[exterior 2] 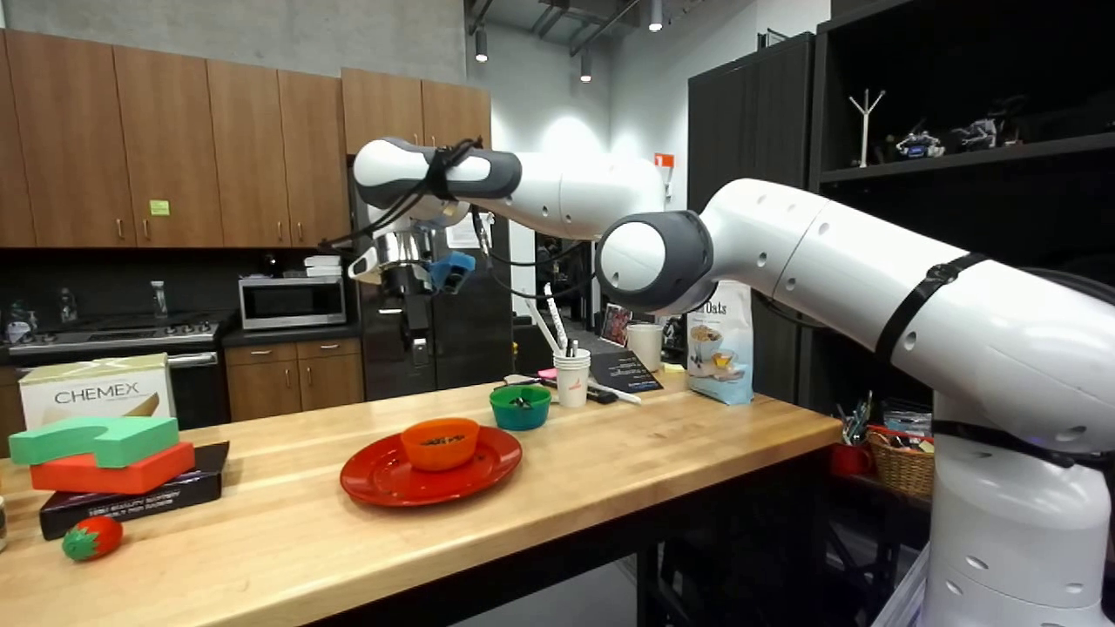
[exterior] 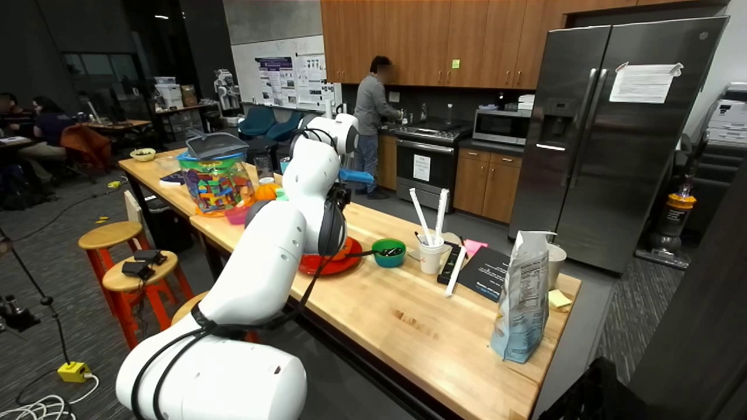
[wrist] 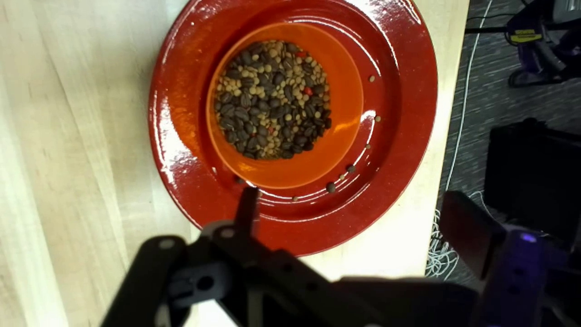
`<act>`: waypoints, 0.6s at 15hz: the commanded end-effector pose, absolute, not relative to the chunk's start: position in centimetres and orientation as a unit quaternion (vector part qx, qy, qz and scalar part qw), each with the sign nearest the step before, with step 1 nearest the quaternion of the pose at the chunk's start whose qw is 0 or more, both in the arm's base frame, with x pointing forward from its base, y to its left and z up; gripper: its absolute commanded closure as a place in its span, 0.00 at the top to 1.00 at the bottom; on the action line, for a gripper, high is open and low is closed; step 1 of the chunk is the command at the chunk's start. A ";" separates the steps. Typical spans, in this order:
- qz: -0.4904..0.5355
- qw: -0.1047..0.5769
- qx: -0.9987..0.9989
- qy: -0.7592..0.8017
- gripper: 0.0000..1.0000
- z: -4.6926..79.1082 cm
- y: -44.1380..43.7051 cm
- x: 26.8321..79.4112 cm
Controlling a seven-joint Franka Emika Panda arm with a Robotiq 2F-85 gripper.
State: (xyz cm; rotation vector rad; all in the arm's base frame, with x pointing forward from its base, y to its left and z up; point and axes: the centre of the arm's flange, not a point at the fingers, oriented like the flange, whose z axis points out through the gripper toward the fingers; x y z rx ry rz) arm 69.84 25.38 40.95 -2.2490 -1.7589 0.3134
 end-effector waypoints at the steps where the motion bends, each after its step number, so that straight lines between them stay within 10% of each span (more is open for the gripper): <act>1: 0.108 0.135 -0.773 -0.610 1.00 41.0 25.3 69.8; 9: 0.113 0.137 -0.771 -0.612 1.00 40.6 25.5 69.8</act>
